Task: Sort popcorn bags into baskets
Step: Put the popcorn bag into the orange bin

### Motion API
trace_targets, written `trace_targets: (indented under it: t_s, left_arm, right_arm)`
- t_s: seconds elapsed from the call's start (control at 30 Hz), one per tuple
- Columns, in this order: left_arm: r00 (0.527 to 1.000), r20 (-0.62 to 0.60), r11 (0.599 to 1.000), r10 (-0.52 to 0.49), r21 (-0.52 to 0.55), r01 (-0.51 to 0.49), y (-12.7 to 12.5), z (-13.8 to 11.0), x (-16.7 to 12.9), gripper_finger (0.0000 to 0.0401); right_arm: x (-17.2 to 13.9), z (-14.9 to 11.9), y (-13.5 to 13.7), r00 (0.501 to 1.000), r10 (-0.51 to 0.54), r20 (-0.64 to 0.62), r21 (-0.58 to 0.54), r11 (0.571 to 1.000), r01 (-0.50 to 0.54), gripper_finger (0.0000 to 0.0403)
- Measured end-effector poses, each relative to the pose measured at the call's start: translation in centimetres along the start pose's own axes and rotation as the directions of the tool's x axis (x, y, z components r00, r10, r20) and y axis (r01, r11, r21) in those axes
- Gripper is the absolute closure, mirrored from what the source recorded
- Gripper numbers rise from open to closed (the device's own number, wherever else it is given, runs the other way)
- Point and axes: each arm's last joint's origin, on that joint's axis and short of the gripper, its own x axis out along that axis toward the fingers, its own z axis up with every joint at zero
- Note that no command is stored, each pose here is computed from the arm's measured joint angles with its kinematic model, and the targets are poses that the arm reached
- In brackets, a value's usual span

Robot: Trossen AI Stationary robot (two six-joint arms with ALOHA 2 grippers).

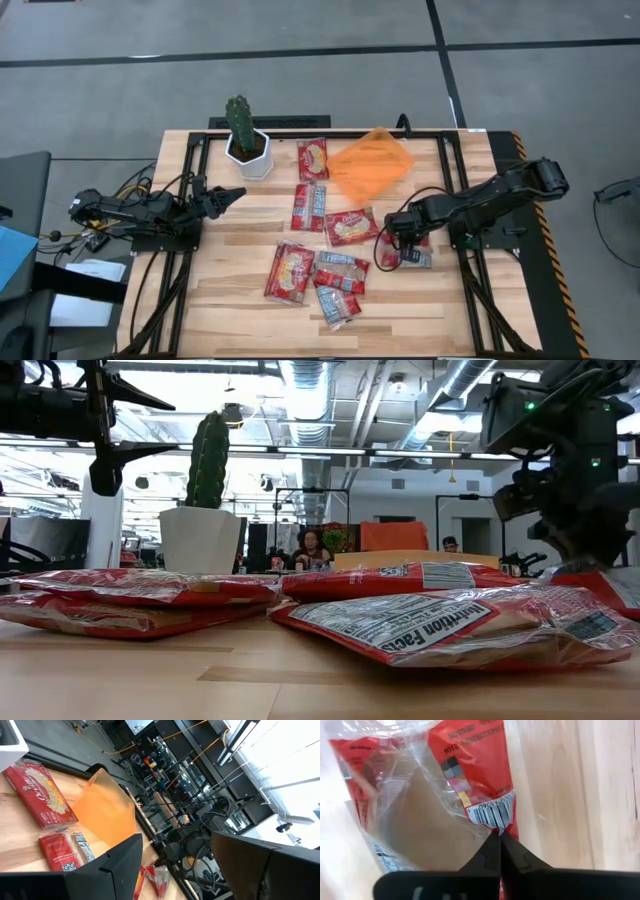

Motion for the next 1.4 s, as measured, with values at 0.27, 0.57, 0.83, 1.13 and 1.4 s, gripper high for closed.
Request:
trace_targets:
  t_s: [0.27,0.57,0.83,1.13,1.4]
  left_arm:
    - [1.000,0.000,1.000,0.000,0.000,0.000,0.0,0.0,0.0,0.0176]
    - [1.000,0.001,1.000,0.000,0.000,0.000,0.0,0.0,0.0,0.0176]
    - [1.000,-0.013,1.000,0.015,-0.001,-0.015,0.2,-0.1,0.0,0.0176]
    - [0.999,-0.021,1.000,0.024,0.000,-0.024,0.3,-0.2,0.0,0.0176]
    - [0.999,-0.031,0.999,0.037,0.010,-0.037,0.4,-0.3,0.0,0.0176]
  right_arm:
    - [-3.6,0.9,0.3,0.987,0.063,0.146,0.054,0.996,-0.072,0.0399]
    - [-8.2,2.7,-0.6,0.977,0.057,0.205,0.074,0.995,-0.073,0.0400]
    - [-13.5,5.6,-2.4,0.923,0.051,0.381,0.083,0.993,-0.089,0.0400]
    - [-18.6,7.5,-9.5,0.801,-0.173,0.574,0.360,0.931,-0.056,0.0400]
    - [-18.5,7.4,-16.2,0.774,-0.326,0.542,0.543,0.840,-0.027,0.0400]
